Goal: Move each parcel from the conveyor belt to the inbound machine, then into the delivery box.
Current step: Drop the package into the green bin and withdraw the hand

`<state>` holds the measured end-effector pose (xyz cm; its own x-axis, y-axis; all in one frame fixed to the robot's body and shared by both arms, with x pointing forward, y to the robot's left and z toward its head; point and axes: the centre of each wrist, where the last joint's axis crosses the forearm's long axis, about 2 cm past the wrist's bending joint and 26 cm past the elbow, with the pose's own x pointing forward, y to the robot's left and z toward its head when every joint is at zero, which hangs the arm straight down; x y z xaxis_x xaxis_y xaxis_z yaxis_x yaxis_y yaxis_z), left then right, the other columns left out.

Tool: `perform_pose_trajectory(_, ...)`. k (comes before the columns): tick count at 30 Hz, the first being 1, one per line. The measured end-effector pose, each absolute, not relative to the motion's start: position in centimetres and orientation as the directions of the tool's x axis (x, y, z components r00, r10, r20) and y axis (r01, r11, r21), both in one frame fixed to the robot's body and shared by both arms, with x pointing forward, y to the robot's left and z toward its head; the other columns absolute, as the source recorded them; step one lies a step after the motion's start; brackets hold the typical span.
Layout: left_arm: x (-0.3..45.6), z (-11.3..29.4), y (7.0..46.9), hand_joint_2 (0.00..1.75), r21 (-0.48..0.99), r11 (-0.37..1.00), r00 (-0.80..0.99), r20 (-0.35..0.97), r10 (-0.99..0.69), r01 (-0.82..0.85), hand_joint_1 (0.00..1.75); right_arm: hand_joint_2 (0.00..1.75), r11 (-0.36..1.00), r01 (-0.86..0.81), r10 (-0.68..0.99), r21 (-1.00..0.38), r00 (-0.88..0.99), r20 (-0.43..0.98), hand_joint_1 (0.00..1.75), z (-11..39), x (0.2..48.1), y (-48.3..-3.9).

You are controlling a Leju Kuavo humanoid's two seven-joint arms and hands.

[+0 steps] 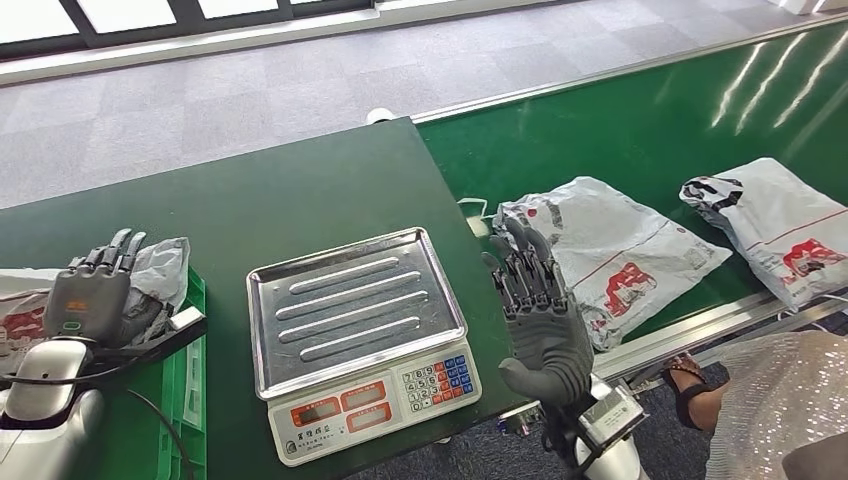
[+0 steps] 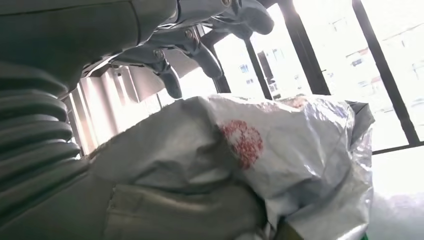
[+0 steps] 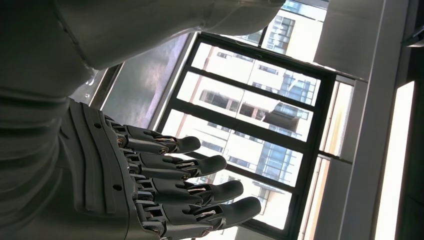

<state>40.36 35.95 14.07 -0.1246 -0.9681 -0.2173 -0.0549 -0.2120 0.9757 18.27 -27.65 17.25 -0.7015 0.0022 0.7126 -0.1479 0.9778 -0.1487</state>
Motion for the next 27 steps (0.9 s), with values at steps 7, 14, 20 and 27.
perform_pose_trajectory(7, 39.6, 14.5, 34.8, 0.00, 0.989, 0.092, -0.134, 0.077, -0.988, -0.111, 0.00, 0.00, 0.978, -0.132, 0.025, -0.164, -0.698, 0.716, 0.00, 17.2, 17.7, -27.7)
perform_pose_trajectory(14, 33.9, 14.0, 30.7, 0.00, 0.634, 0.761, -0.291, 0.709, -0.643, -0.136, 0.00, 1.31, 0.975, -0.040, 0.142, -0.220, -0.648, 0.749, 0.00, 17.0, 16.3, -28.0)
perform_pose_trajectory(20, 27.6, 14.8, 27.0, 0.00, 0.373, 0.921, -0.503, 0.778, -0.376, -0.111, 0.00, 0.00, 0.853, 0.219, 0.518, -0.473, -0.456, 0.724, 0.00, 17.0, 16.5, -29.5)
perform_pose_trajectory(27, 23.6, 15.4, 23.3, 0.00, 0.245, 0.969, -0.578, 0.792, -0.196, 0.007, 0.00, 1.75, 0.495, 0.311, 0.868, -0.811, -0.144, 0.475, 0.00, 14.9, 18.1, -34.4)
